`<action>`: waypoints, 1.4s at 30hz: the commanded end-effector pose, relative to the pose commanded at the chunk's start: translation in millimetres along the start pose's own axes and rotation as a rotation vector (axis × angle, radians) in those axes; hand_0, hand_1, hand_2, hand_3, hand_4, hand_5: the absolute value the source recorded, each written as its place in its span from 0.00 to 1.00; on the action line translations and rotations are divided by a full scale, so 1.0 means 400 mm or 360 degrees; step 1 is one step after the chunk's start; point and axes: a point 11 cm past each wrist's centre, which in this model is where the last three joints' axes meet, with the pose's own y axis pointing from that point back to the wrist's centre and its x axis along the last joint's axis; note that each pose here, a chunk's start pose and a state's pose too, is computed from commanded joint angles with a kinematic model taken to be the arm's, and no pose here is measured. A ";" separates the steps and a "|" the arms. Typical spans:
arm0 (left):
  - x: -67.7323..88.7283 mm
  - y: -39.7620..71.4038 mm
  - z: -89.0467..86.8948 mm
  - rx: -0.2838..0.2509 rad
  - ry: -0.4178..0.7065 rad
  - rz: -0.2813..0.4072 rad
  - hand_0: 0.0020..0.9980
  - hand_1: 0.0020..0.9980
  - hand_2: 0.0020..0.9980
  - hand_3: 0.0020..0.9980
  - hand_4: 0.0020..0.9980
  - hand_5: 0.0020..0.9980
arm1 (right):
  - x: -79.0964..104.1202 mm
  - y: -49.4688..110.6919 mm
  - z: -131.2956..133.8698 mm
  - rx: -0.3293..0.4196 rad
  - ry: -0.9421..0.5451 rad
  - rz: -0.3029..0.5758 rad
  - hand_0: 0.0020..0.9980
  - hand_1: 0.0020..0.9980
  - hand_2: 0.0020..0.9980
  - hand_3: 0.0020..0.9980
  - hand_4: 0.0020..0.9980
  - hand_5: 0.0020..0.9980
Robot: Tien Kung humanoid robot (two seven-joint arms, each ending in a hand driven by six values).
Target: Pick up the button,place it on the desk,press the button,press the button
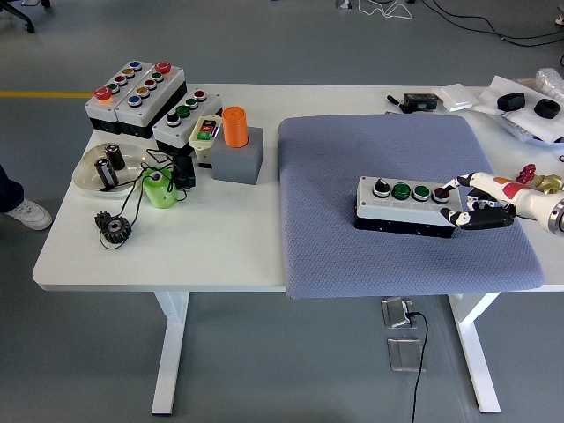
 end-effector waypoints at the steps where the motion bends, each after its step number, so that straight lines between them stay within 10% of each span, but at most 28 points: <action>1: 0.001 0.000 0.000 0.0000 -0.0001 0.0001 0.72 0.78 0.82 0.68 0.43 0.97 | 0.001 0.000 0.001 -0.0001 -0.0001 0.0003 0.20 0.00 0.11 0.76 0.61 0.46; 36: -0.016 0.002 0.013 -0.0010 0.0015 -0.0019 0.72 0.78 0.82 0.68 0.43 0.97 | -0.020 -0.036 0.017 -0.0068 0.0044 -0.0037 0.20 0.00 0.11 0.76 0.61 0.47; 42: -0.020 0.002 0.016 -0.0014 0.0020 -0.0024 0.72 0.78 0.82 0.67 0.43 0.97 | 0.033 -0.024 -0.027 0.0026 0.0014 0.0071 0.20 0.00 0.11 0.76 0.61 0.47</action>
